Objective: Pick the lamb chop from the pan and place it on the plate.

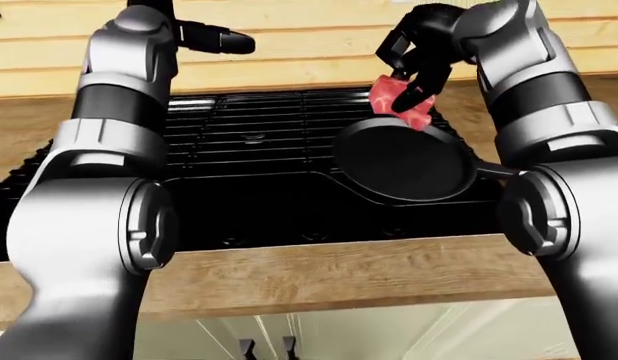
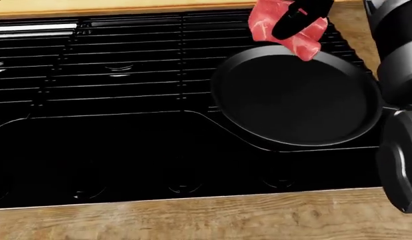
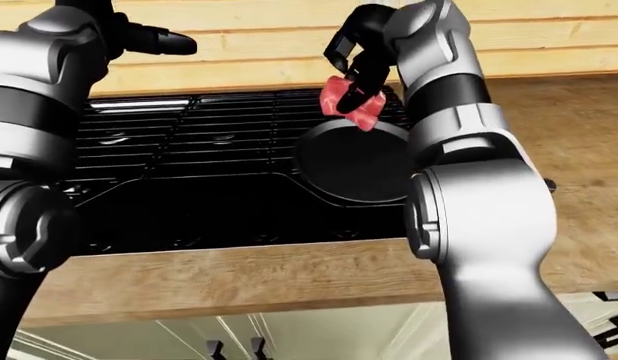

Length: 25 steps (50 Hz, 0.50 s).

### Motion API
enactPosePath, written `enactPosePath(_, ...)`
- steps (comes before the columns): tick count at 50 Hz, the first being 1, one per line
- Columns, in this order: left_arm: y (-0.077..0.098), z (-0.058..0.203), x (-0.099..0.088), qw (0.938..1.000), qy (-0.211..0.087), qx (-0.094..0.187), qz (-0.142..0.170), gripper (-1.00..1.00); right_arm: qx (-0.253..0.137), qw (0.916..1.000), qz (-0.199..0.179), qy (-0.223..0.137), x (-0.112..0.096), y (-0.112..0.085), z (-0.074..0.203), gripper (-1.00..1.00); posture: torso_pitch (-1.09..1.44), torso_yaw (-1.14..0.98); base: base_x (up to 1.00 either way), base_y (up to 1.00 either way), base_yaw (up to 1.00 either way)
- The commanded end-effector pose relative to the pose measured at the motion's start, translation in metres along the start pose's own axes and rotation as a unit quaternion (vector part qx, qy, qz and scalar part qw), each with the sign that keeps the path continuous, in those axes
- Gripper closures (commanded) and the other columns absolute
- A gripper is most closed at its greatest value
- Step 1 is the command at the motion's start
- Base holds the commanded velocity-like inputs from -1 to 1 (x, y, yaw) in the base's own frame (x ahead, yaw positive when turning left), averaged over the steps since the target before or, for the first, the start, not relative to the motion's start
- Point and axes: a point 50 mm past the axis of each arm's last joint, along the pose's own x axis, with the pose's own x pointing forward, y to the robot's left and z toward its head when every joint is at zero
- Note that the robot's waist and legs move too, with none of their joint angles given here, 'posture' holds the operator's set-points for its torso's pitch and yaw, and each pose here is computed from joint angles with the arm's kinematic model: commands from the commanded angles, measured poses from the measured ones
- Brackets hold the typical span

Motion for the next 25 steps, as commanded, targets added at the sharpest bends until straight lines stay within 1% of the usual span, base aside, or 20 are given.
enactPosePath(1,0.0039,0.0335,-0.007,0.9979,-0.065,-0.006,0.005,-1.0,-0.021,0.9974,-0.051,-0.046,-0.0184,-0.0227,0.0265,1.0,0.0,0.0,0.0,0.52,0.0)
enactPosePath(25,0.0032,0.0363,-0.0077,0.9977,-0.067,-0.003,0.005,-1.0,-0.024,0.9978,-0.045,-0.043,-0.0161,-0.02,0.024,1.0,0.0,0.0,0.0,0.51,0.0)
